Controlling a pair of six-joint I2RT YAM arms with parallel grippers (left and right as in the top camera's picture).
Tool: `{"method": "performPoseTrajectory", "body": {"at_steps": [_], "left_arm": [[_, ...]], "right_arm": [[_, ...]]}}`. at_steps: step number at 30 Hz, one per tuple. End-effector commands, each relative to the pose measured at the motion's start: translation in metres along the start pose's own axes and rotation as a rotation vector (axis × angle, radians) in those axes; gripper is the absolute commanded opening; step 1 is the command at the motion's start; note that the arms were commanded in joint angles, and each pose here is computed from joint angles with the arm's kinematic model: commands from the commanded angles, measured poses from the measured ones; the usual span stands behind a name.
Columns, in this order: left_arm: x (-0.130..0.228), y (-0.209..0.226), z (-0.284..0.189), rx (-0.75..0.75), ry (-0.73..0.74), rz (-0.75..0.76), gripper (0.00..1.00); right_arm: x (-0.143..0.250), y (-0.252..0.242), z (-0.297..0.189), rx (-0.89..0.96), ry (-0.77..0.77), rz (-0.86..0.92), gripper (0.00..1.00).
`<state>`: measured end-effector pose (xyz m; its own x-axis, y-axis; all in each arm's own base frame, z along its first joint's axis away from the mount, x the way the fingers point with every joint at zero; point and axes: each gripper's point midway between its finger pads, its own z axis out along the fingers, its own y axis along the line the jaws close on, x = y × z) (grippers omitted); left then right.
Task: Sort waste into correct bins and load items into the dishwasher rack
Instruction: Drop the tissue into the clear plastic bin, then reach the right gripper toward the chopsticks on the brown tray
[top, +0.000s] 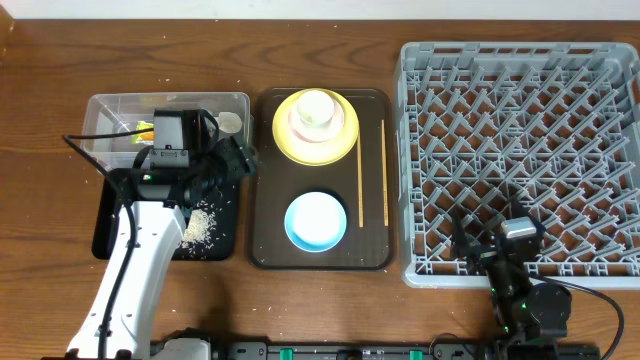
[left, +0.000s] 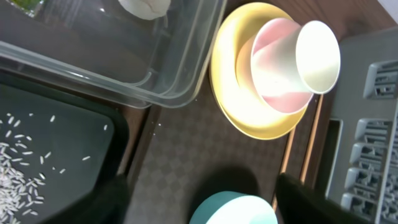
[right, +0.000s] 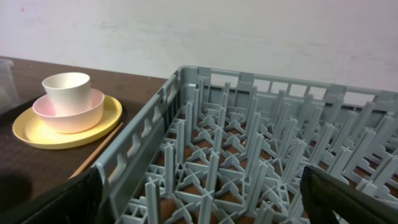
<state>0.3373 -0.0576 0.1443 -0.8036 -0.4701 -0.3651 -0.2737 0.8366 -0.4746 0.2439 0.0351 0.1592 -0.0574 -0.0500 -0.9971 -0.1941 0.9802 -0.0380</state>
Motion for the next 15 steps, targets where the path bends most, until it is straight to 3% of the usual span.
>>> {"method": "performPoseTrajectory", "body": {"at_steps": [1, 6, 11, 15], "left_arm": [[-0.003, -0.006, -0.004, 0.017, -0.009, 0.015, 0.83], [-0.003, 0.000, -0.004, -0.010, -0.015, 0.012, 0.87], [-0.009, 0.003, -0.009, -0.014, -0.038, -0.001, 0.90], [-0.022, 0.023, -0.027, -0.088, -0.121, -0.082, 0.92]], "right_arm": [[-0.005, -0.002, 0.000, 0.017, -0.020, -0.016, 0.99], [-0.020, 0.016, -0.002, -0.090, -0.083, -0.009, 0.99], [-0.019, -0.001, -0.005, 0.008, 0.044, 0.051, 0.99], [-0.058, -0.009, -0.003, 0.042, 0.101, 0.057, 0.99]]}}
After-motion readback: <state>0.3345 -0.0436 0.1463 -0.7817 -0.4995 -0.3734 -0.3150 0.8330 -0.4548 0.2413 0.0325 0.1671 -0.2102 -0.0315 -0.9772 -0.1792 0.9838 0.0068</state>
